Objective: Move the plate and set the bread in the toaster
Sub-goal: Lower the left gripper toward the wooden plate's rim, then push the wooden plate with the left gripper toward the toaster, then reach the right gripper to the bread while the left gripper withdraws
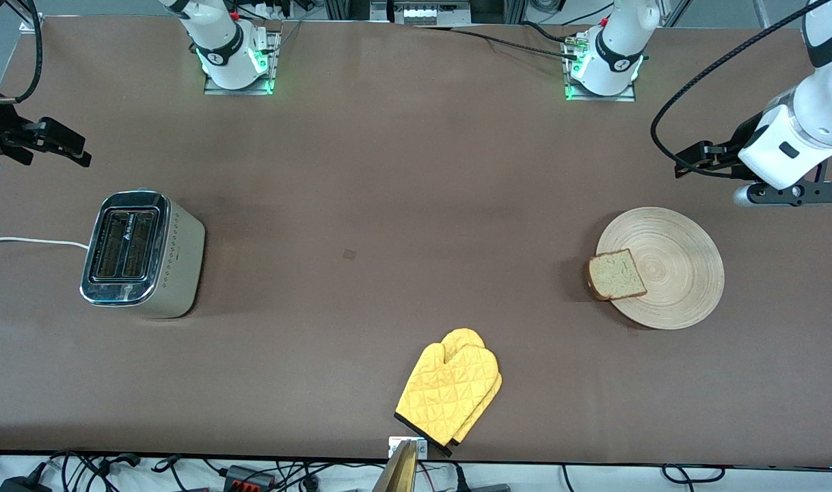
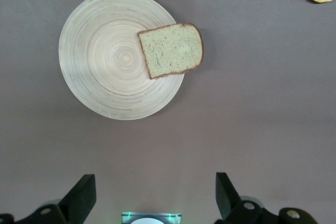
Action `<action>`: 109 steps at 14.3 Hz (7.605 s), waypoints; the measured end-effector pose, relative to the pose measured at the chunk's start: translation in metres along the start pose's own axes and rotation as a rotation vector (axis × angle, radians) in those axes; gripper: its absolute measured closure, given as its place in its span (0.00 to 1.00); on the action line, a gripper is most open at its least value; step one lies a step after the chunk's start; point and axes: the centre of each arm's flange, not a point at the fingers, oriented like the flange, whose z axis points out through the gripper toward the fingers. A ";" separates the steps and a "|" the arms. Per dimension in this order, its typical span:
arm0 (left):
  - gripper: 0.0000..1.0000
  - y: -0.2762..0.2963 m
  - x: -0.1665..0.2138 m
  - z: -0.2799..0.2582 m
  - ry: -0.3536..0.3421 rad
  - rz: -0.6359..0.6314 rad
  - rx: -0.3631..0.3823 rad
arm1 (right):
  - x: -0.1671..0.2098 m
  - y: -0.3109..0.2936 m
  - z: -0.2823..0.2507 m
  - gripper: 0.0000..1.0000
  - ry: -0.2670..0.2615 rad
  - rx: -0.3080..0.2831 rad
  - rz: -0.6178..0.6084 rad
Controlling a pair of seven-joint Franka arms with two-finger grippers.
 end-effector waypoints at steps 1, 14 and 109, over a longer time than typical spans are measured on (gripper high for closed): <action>0.00 -0.003 0.002 0.002 -0.007 -0.001 -0.001 | 0.000 0.000 0.000 0.00 0.000 0.000 0.000; 0.00 -0.194 0.070 0.139 -0.204 -0.144 -0.333 | 0.002 0.002 0.004 0.00 -0.006 0.001 0.003; 0.37 0.197 0.102 0.434 -0.330 0.195 -1.105 | 0.094 -0.178 0.284 0.00 -0.069 0.279 -0.046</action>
